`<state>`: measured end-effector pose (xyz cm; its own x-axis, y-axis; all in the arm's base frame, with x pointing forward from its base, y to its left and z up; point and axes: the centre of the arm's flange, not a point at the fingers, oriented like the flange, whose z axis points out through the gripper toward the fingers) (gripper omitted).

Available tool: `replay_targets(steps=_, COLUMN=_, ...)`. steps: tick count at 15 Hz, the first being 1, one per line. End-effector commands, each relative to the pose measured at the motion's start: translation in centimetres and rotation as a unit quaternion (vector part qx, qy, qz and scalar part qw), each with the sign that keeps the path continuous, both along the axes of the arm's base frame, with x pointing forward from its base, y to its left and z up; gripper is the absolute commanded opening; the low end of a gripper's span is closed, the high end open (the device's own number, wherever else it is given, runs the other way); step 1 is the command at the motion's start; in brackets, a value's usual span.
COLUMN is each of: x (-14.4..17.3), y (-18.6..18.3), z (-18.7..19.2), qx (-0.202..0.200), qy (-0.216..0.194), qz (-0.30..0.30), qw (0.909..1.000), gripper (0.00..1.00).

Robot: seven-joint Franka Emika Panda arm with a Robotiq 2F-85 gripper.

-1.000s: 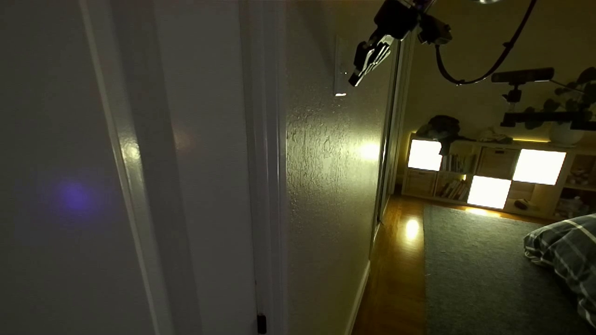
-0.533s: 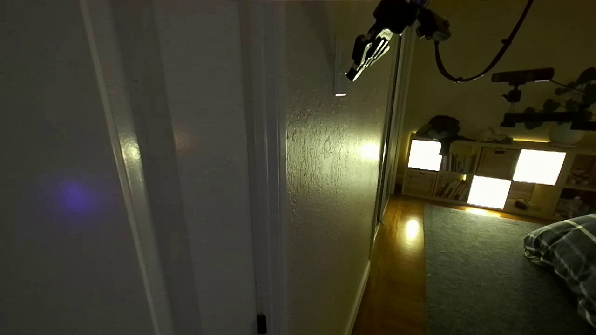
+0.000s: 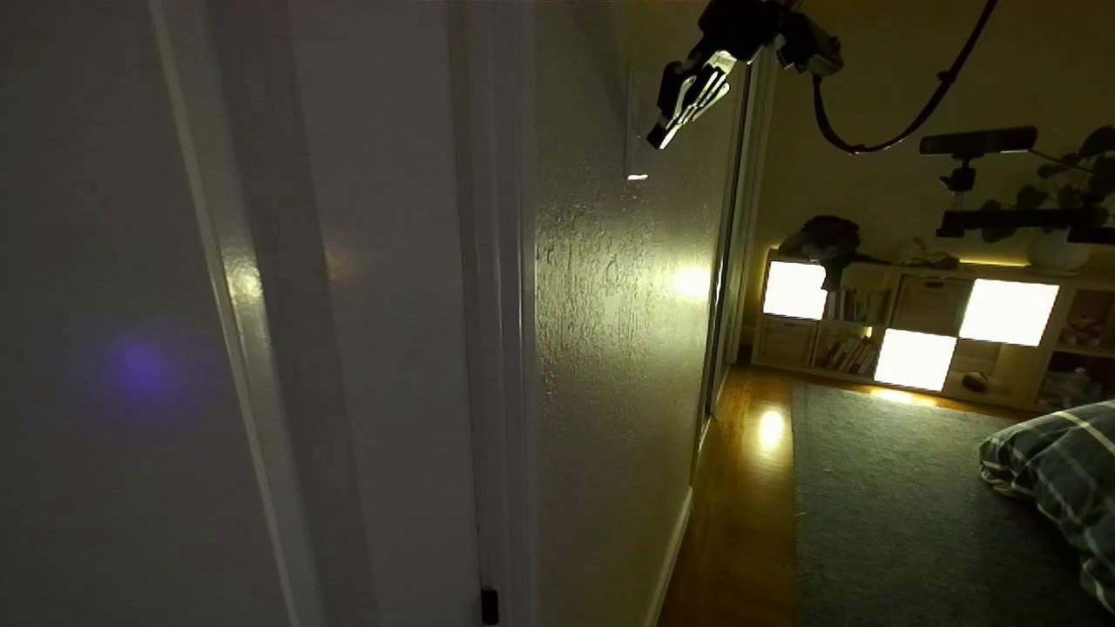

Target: Turn on the light switch

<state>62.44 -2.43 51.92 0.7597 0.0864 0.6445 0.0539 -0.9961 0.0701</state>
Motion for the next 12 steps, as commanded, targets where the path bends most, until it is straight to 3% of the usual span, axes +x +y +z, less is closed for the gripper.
replay_targets(steps=1, x=-1.1, y=0.2, z=1.7, qx=0.01, qy=-0.018, qz=-0.009, qw=0.9998, gripper=0.04)
replay_targets(steps=12, x=-2.9, y=0.8, z=5.2, qx=-0.012, qy=-0.029, qz=-0.015, qw=0.9994, gripper=0.04)
